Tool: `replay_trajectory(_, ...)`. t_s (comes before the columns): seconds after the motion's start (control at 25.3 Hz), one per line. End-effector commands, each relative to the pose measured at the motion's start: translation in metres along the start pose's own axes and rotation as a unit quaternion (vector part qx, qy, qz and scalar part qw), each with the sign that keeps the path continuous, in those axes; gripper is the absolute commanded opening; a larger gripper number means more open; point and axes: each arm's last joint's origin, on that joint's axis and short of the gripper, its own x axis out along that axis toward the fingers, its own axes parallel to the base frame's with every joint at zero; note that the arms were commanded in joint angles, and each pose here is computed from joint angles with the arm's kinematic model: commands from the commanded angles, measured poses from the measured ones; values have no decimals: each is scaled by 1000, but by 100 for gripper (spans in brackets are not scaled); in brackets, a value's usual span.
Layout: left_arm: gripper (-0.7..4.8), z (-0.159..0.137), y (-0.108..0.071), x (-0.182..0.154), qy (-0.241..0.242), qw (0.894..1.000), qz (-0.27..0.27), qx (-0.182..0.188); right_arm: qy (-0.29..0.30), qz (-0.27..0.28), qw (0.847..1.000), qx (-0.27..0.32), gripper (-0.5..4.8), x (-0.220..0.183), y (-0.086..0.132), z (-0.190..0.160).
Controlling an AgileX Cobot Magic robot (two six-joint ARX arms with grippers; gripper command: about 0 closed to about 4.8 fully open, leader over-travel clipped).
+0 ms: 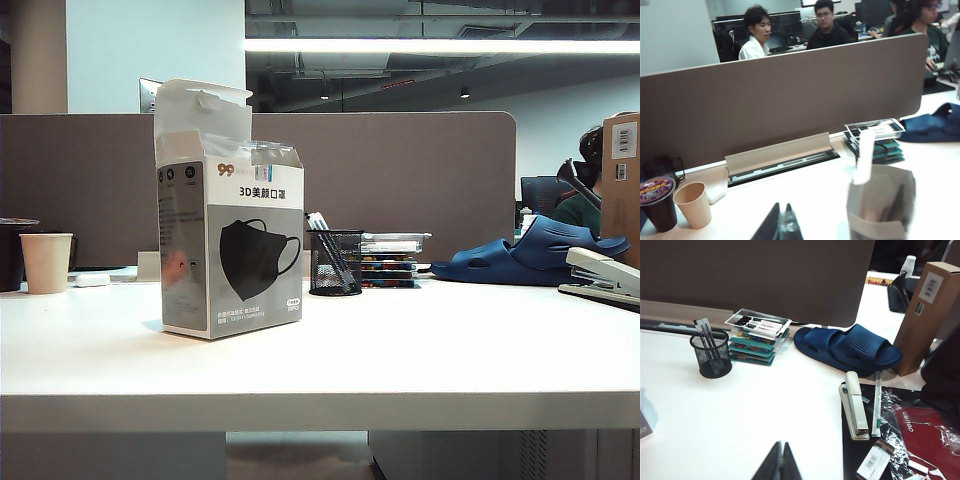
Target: Put the mask into the mask box.
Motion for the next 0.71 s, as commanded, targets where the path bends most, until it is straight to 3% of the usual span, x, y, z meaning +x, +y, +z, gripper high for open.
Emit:
replay_trajectory(0.04,-6,4,-10,-22,-12,1000,-9,25,-22,-3,1000,12,-9,-15,4,-17)
replay_trajectory(0.36,-6,-3,-17,-63,-33,997,71,21,-46,-4,999,18,-9,-35,10,-55)
replay_trajectory(0.63,-6,-35,-29,-93,-73,994,77,11,-78,-3,997,20,-9,-51,15,-80)
replay_trajectory(0.71,-6,-42,-30,-92,-65,995,75,9,-84,-3,996,19,-9,-53,15,-82)
